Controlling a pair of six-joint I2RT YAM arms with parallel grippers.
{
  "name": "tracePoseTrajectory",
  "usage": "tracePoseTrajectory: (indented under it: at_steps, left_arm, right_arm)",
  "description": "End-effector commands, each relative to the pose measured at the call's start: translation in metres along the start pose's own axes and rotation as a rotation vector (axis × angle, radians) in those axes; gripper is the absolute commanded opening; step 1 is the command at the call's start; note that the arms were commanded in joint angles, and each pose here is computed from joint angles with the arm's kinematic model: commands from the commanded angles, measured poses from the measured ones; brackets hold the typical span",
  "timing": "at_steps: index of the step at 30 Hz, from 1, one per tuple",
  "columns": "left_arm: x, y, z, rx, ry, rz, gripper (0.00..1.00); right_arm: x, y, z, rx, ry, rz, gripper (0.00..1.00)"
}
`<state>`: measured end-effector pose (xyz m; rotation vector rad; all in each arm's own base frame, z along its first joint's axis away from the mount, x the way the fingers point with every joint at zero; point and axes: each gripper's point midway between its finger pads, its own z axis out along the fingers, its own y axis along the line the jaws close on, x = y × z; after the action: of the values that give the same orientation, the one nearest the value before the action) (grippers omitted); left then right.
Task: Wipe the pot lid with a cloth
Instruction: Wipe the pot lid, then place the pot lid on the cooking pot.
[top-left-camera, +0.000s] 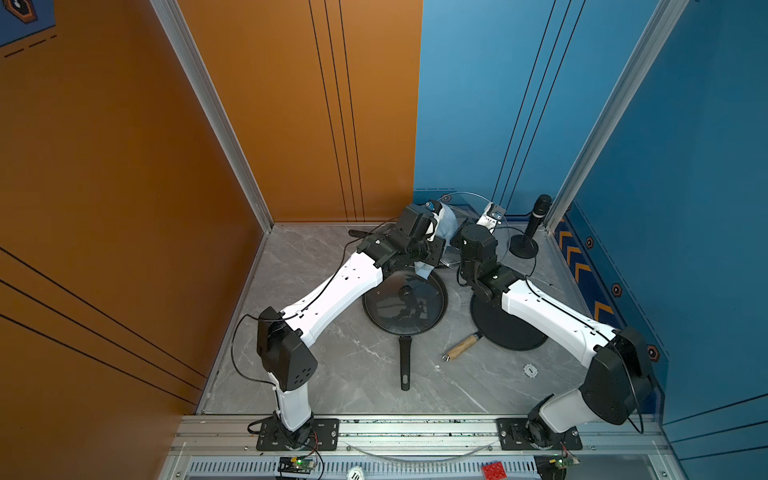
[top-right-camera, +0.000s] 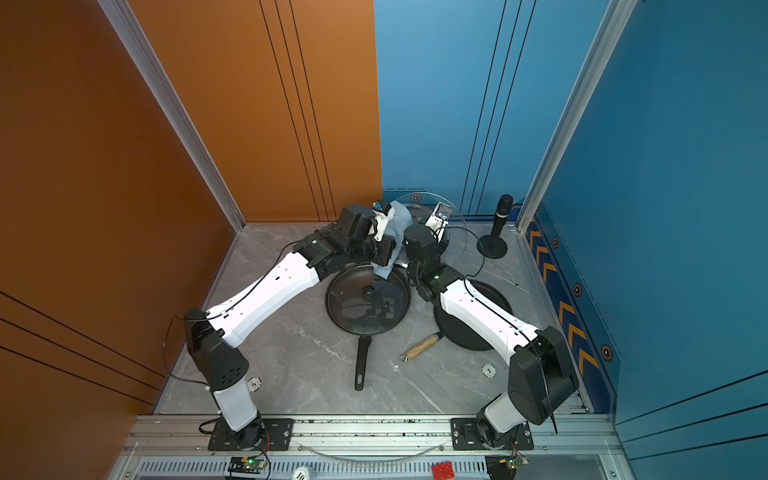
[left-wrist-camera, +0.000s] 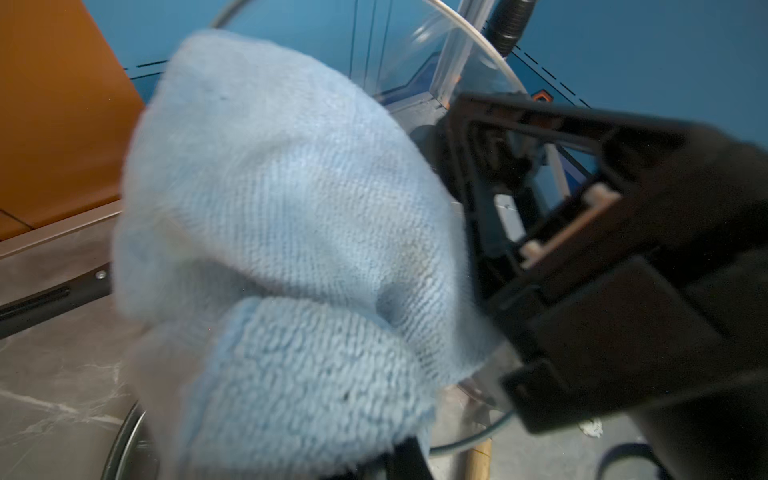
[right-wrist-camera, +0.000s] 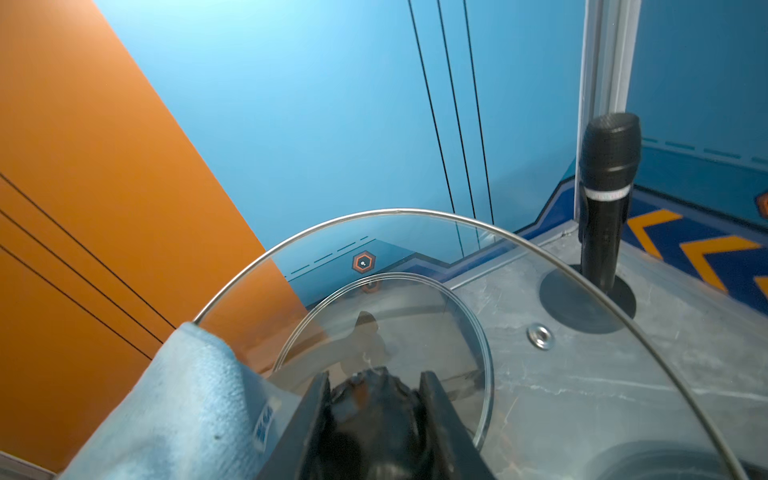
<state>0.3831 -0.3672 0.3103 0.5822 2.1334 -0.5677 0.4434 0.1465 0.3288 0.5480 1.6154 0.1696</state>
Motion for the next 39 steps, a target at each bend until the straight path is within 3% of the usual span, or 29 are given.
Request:
tracePoseTrajectory:
  at_steps: [1,5,10,18,22,29,35,39]
  left_arm:
    - [0.022,-0.019,0.005,0.044,0.102,0.061,0.0]
    - [0.037,-0.02,0.01,0.011,0.163,0.092,0.0]
    - [0.054,-0.034,0.014,0.033,0.218,0.129,0.0]
    - [0.068,-0.035,0.024,0.004,0.253,0.105,0.0]
    - [0.055,-0.027,0.011,-0.021,0.214,0.113,0.0]
    - [0.008,0.02,-0.044,-0.125,0.062,0.059,0.0]
    - [-0.004,0.077,-0.094,-0.211,-0.089,-0.069,0.0]
    - [0.006,0.109,-0.113,-0.272,-0.124,-0.154,0.0]
  right_arm:
    - [-0.06,0.007,-0.021,-0.058,-0.121,0.418,0.0]
    - [-0.068,-0.01,-0.019,-0.086,-0.158,0.624,0.0]
    - [-0.094,-0.012,-0.017,-0.15,-0.204,0.778,0.0]
    - [-0.134,-0.023,-0.029,-0.172,-0.258,0.802,0.0]
    - [-0.149,-0.045,-0.033,-0.13,-0.291,0.705,0.0]
    - [-0.138,-0.099,-0.035,0.03,-0.258,0.361,0.0]
    - [-0.075,-0.137,-0.017,0.187,-0.037,-0.069,0.0]
    - [-0.017,-0.162,-0.011,0.221,0.07,-0.159,0.0]
